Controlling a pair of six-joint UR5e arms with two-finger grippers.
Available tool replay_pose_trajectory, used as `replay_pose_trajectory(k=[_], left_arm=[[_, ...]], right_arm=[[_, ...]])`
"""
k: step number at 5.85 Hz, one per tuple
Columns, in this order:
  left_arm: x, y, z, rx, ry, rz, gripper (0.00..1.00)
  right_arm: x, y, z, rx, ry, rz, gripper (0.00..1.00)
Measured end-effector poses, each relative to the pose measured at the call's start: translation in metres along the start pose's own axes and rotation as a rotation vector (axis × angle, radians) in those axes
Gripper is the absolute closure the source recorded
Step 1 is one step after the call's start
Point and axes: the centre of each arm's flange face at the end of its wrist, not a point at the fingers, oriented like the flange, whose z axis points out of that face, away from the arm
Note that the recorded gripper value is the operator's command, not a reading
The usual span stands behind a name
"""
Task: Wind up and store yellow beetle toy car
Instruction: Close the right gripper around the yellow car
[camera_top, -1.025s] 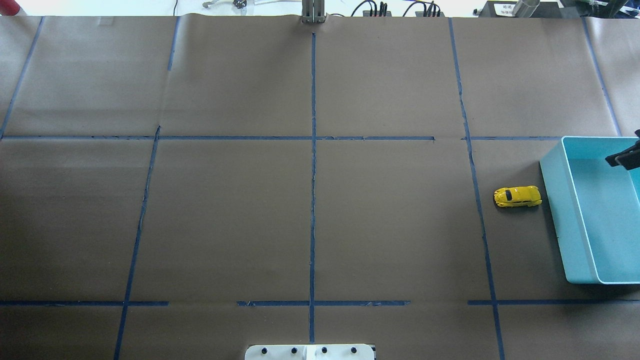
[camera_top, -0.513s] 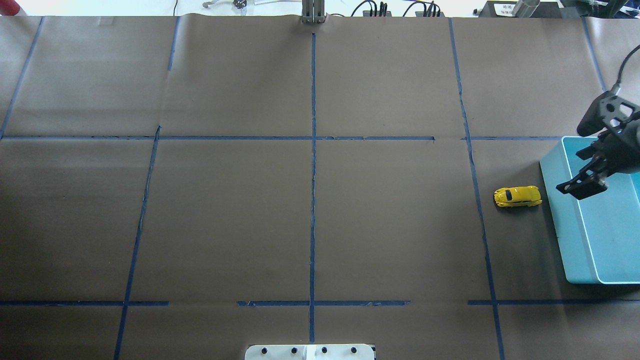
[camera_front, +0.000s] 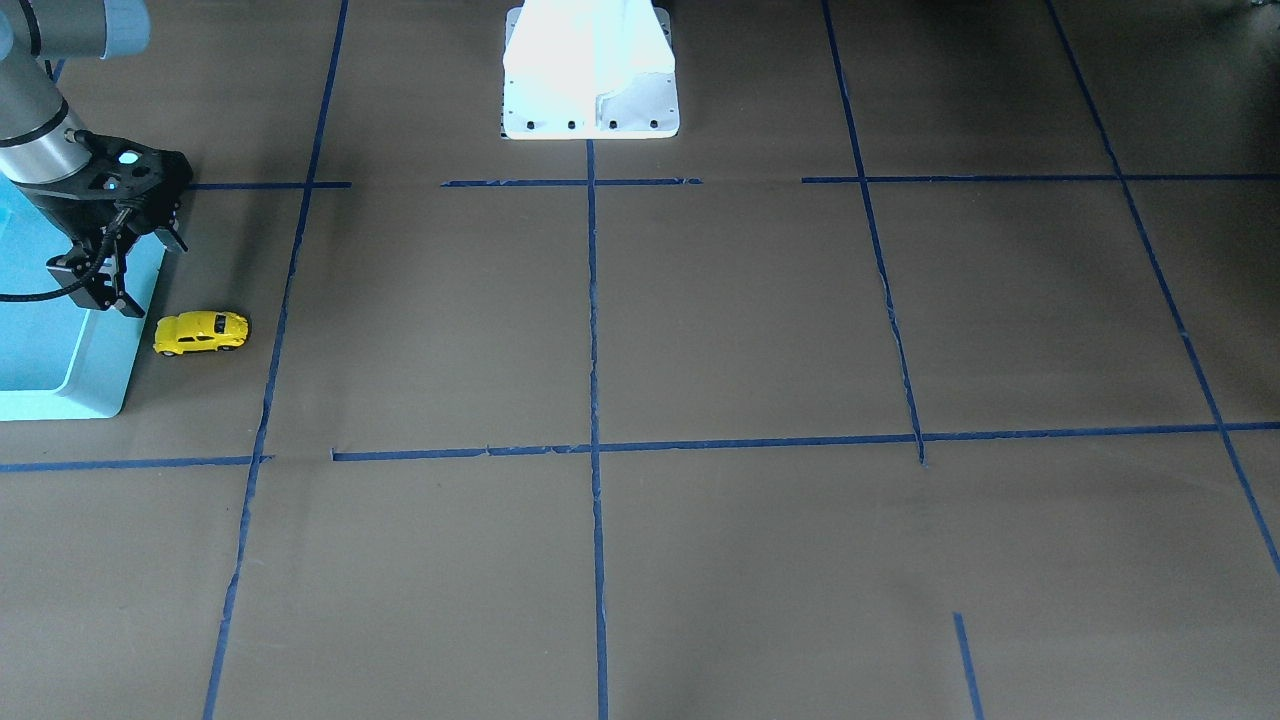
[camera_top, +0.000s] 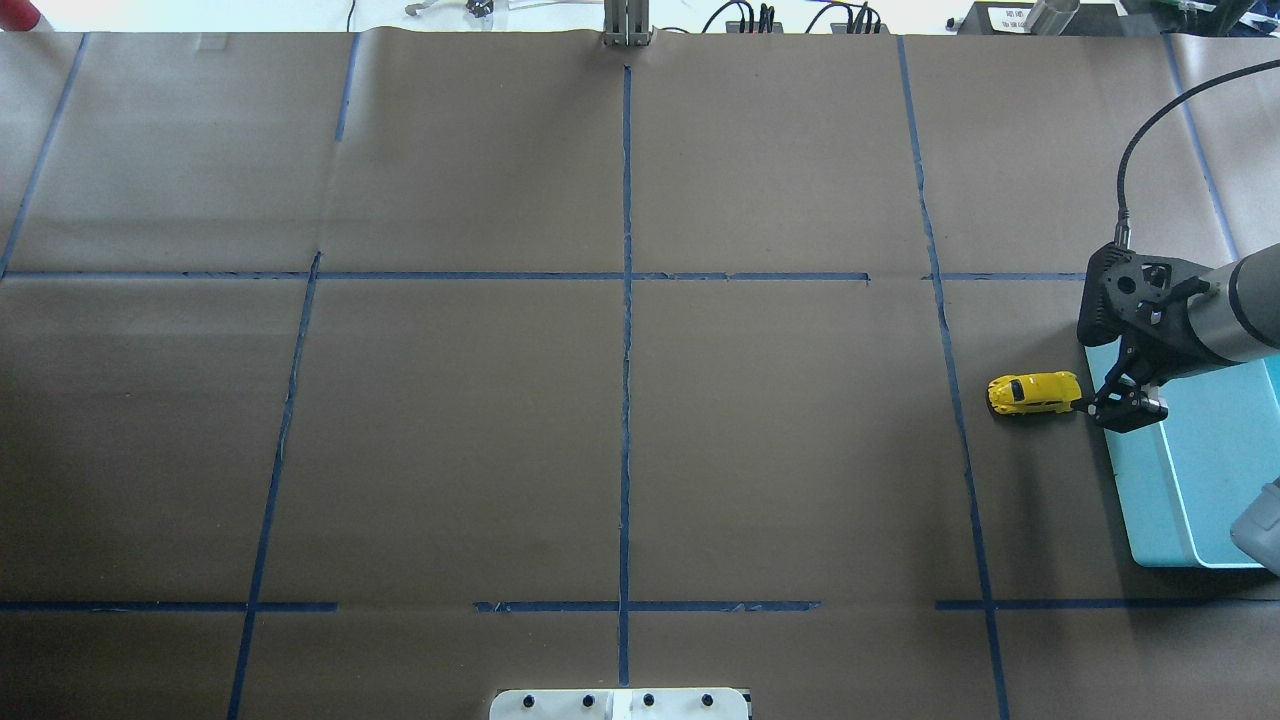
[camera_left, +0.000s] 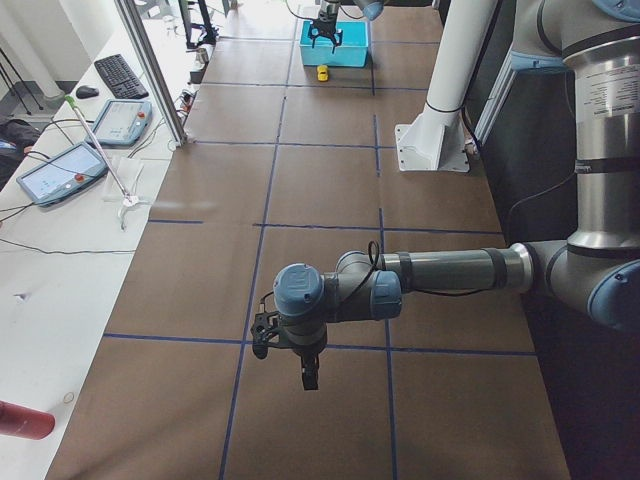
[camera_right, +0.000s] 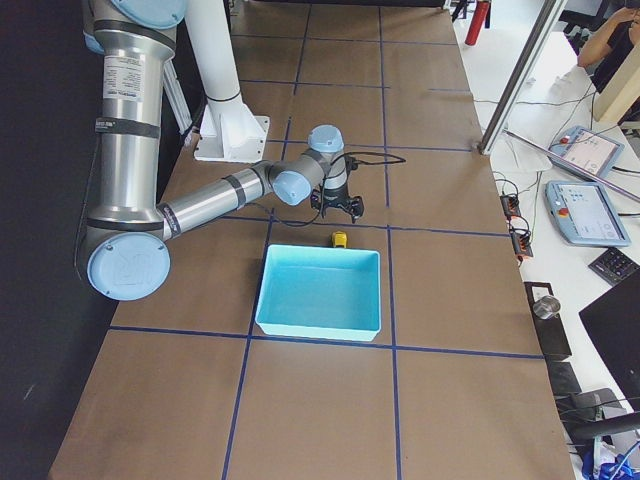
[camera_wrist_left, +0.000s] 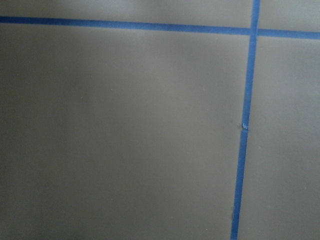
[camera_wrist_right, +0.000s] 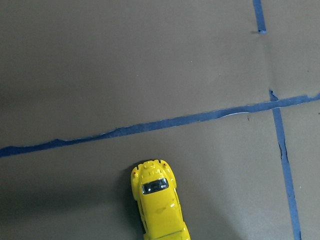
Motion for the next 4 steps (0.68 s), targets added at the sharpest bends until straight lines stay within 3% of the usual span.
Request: replay_pose_trajectory(k=[2, 4], left_arm=[[0.009, -0.007, -0.01, 0.032, 0.008, -0.044, 0.0], [0.025, -0.011, -0.024, 0.06, 0.047, -0.077, 0.0]], right_arm=[[-0.006, -0.019, 0.025, -0.008, -0.033, -0.059, 0.0], [-0.011, -0.015, 0.037, -0.029, -0.043, -0.197, 0.0]])
